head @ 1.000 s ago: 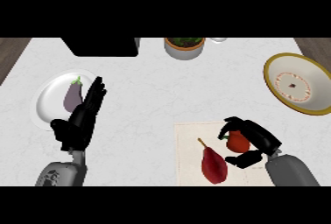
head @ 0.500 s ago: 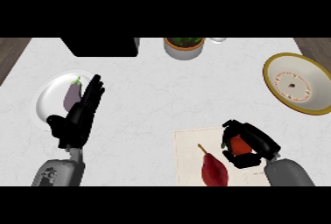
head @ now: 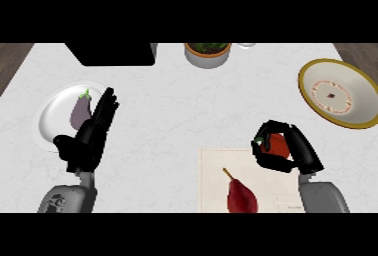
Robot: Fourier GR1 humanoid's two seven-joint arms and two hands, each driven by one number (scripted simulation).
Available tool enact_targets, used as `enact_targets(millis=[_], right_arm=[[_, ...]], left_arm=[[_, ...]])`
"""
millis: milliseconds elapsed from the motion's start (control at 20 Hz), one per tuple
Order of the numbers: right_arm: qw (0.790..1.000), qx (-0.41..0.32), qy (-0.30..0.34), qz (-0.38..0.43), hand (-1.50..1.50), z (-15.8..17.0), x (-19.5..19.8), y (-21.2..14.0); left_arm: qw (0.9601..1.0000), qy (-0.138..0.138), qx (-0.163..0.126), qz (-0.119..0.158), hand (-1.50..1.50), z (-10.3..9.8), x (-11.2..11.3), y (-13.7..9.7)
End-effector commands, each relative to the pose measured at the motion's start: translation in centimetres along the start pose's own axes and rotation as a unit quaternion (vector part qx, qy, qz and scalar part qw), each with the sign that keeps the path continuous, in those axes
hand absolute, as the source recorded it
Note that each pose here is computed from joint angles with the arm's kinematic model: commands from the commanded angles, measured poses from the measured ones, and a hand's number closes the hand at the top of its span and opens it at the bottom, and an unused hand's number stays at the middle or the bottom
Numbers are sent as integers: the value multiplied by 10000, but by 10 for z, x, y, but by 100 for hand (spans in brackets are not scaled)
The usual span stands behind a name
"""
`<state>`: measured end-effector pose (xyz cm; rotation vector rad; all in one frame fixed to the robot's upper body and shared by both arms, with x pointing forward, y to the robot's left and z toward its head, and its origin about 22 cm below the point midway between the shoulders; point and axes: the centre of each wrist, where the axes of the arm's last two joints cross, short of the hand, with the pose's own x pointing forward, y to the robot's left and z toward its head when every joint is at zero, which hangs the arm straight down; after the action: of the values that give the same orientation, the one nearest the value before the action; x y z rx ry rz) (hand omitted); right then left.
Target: Pick the bell pepper from the placemat and place it in the bowl
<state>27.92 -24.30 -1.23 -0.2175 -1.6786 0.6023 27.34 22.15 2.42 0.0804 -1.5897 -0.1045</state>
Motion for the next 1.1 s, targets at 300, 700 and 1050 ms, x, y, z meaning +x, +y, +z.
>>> enact_targets(millis=[300,700,1050], right_arm=[[9810,-1569,-874,732,150,15,107,-44],[9680,-2018,-279,1468,150,5,192,-90],[9604,-2496,-30,1240,150,-33,220,-128]], left_arm=[[10000,-47,-37,47,0,0,2,-6],[9999,23,-77,68,0,0,7,4],[9997,-21,-114,191,0,-5,7,-8]])
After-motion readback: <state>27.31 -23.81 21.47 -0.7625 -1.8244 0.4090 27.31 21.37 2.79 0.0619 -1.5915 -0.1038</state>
